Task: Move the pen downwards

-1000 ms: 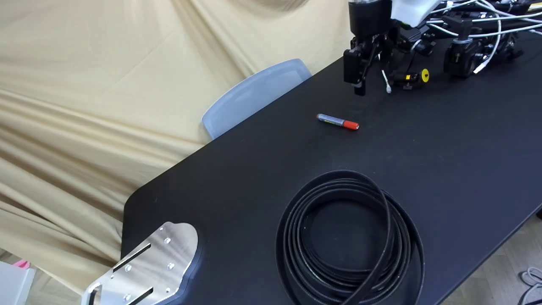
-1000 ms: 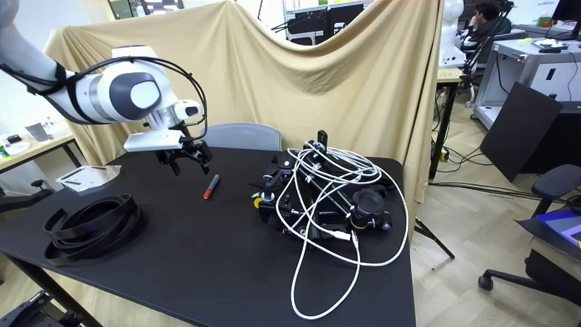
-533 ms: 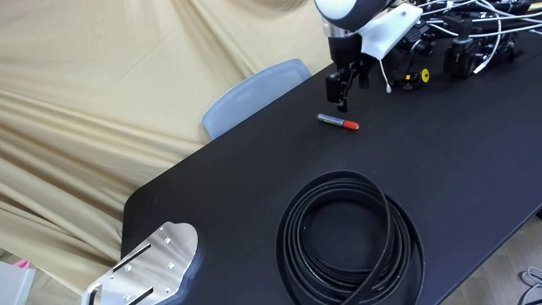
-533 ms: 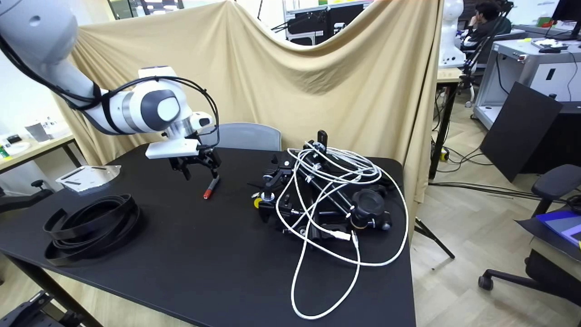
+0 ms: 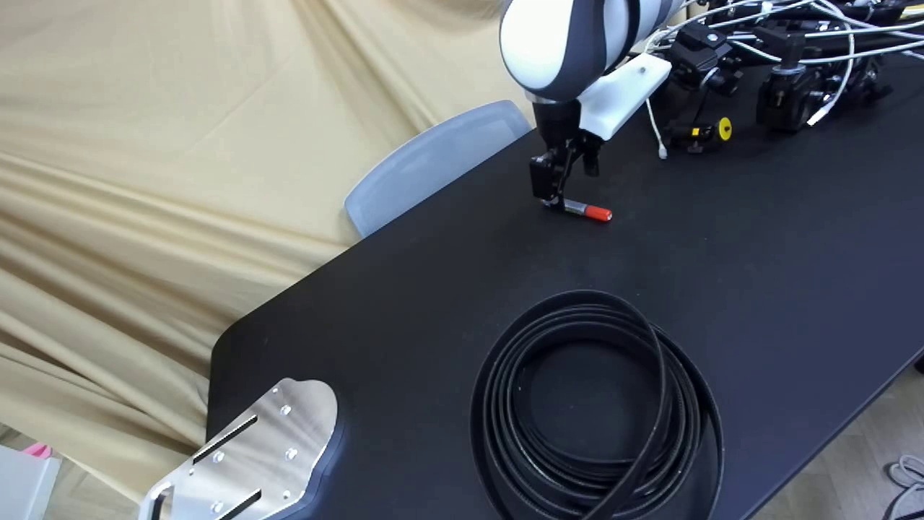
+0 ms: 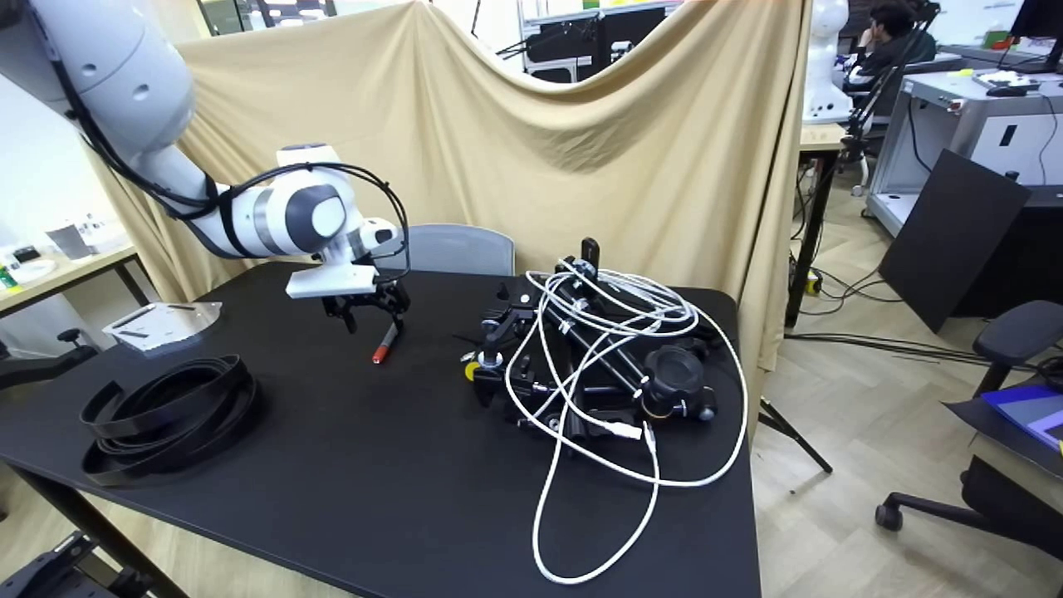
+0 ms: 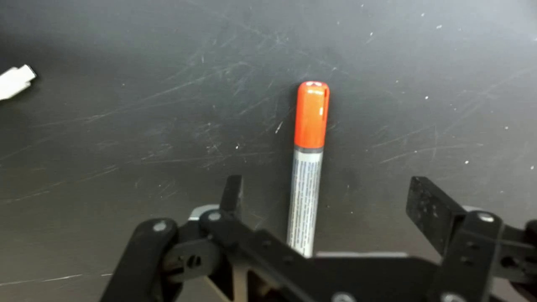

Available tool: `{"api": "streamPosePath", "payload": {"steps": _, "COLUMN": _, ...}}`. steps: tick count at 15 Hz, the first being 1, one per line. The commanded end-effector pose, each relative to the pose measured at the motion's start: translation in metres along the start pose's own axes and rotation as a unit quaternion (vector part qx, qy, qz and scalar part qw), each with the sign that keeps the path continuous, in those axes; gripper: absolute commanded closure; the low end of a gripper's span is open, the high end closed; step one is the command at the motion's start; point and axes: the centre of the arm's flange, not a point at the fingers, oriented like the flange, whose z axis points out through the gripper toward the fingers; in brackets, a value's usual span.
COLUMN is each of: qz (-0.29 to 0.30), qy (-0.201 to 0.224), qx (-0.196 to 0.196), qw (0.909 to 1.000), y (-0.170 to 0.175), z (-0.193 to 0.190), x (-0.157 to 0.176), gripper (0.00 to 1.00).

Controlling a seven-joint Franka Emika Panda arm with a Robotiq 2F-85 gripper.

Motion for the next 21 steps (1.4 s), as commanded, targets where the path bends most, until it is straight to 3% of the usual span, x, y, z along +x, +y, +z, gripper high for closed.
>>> {"api": "streamPosePath", "payload": {"steps": 1, "qz": 0.007, "qy": -0.007, "qx": -0.001, "qw": 1.0, "y": 0.001, "z": 0.015, "x": 0.022, "gripper": 0.0}}
{"api": "streamPosePath", "payload": {"steps": 2, "qz": 0.006, "qy": -0.008, "qx": -0.001, "qw": 0.9999, "y": 0.001, "z": 0.018, "x": 0.023, "gripper": 0.0}}
{"api": "streamPosePath", "payload": {"steps": 3, "qz": 0.007, "qy": -0.007, "qx": 0.0, "qw": 1.0, "y": 0.001, "z": 0.02, "x": 0.024, "gripper": 0.25}}
{"api": "streamPosePath", "payload": {"steps": 5, "qz": 0.006, "qy": -0.007, "qx": -0.002, "qw": 1.0, "y": 0.002, "z": 0.024, "x": 0.027, "gripper": 0.33}}
{"api": "streamPosePath", "payload": {"steps": 14, "qz": 0.009, "qy": -0.003, "qx": -0.003, "qw": 0.9999, "y": 0.006, "z": 0.03, "x": 0.032, "gripper": 0.97}}
{"api": "streamPosePath", "payload": {"steps": 21, "qz": 0.008, "qy": -0.004, "qx": -0.005, "qw": 0.9999, "y": 0.01, "z": -0.011, "x": 0.018, "gripper": 0.95}}
